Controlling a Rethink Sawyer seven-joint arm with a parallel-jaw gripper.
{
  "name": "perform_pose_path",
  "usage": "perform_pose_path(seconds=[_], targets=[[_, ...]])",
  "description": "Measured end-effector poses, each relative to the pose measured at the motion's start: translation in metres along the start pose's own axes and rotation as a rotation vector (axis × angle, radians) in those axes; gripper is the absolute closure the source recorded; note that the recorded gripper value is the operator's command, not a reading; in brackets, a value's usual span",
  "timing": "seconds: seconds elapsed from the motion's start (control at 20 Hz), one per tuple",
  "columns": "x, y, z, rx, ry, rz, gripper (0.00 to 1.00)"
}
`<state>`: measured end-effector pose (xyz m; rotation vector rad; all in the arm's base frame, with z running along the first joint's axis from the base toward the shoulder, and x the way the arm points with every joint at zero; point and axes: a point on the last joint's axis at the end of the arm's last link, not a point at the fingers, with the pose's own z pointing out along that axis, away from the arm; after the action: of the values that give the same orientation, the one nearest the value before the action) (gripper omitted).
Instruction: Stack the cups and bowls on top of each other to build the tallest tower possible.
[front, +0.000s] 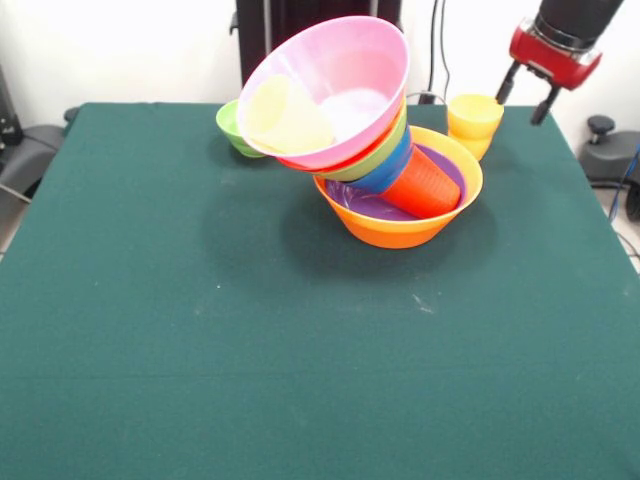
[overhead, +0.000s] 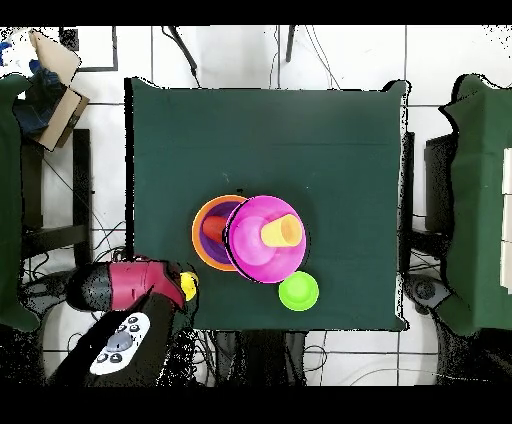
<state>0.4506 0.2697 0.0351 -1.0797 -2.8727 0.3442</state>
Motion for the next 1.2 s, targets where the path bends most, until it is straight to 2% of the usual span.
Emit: perform_pose_path(seconds=[0.4, 0.65, 1.0, 1.05, 1.15, 1.2], targets=[[-0.002, -0.02, 0.014, 0.067, -0.049, -0.004, 0.0], [-0.001, -0.023, 0.021, 0.074, -0.065, -0.011, 0.0], [-0.01, -0.012, 0.031, -0.013, -0.098, 0.0, 0.0], [-0.016, -0.007, 0.035, -0.05, -0.107, 0.009, 0.0], [-0.018, -0.005, 0.037, -0.072, -0.111, 0.016, 0.0], [-0.022, -0.002, 0.041, -0.099, -0.113, 0.025, 0.0]])
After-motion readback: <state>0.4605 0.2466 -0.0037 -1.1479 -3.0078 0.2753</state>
